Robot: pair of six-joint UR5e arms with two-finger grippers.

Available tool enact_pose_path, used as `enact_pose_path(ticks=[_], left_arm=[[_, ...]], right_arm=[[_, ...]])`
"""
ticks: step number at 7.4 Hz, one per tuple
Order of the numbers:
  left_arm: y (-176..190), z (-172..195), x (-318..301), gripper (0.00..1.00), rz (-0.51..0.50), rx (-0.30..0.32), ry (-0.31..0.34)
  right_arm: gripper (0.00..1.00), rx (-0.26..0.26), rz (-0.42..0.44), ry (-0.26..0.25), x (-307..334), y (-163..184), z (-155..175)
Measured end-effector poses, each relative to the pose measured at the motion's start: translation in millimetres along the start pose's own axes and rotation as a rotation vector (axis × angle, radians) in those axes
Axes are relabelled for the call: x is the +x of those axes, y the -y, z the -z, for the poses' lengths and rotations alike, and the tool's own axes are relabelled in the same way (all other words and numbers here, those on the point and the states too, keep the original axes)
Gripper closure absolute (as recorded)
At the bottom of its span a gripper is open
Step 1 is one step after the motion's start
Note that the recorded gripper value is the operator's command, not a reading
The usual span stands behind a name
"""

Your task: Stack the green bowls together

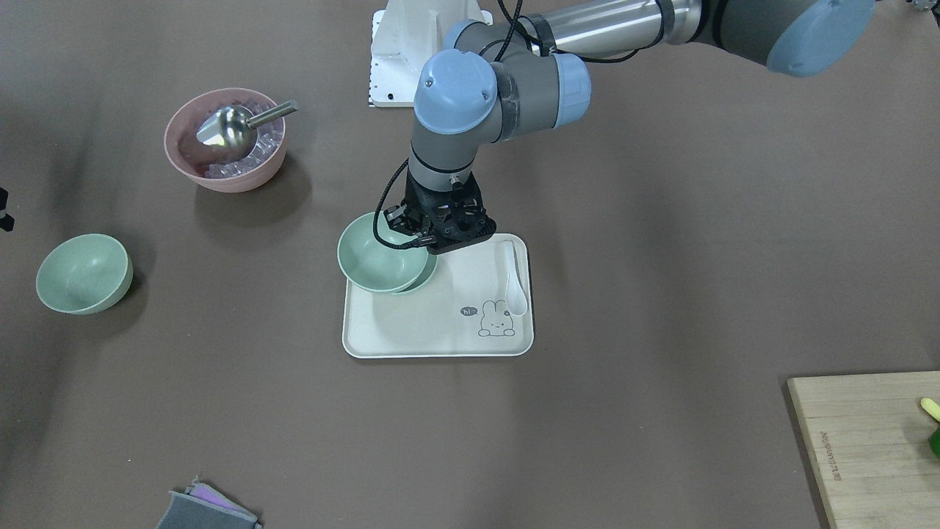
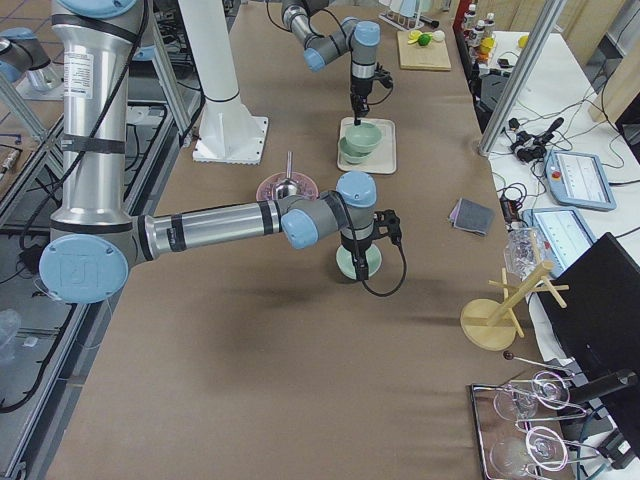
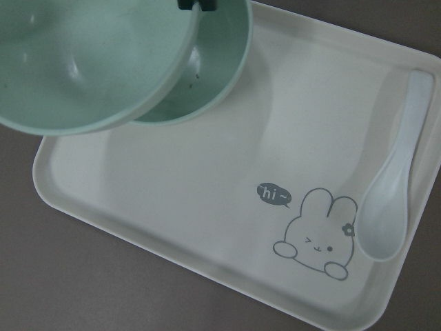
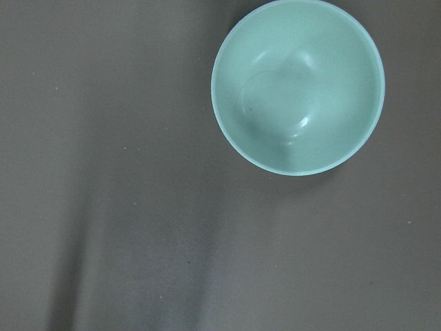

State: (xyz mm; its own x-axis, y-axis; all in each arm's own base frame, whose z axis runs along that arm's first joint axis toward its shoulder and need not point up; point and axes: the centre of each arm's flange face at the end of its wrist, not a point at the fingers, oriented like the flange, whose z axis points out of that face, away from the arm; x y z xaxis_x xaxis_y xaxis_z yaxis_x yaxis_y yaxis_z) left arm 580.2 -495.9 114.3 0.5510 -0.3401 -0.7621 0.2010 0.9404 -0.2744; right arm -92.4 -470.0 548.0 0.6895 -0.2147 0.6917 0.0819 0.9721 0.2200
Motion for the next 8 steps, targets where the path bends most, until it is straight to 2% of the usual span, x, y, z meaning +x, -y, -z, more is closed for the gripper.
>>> enact_pose_path(ticks=[8], left_arm=[[-7, -27, -13, 1.00, -0.015, -0.014, 0.024]], right_arm=[[0.00, -0.004, -0.004, -0.003, 2, 0, -2]])
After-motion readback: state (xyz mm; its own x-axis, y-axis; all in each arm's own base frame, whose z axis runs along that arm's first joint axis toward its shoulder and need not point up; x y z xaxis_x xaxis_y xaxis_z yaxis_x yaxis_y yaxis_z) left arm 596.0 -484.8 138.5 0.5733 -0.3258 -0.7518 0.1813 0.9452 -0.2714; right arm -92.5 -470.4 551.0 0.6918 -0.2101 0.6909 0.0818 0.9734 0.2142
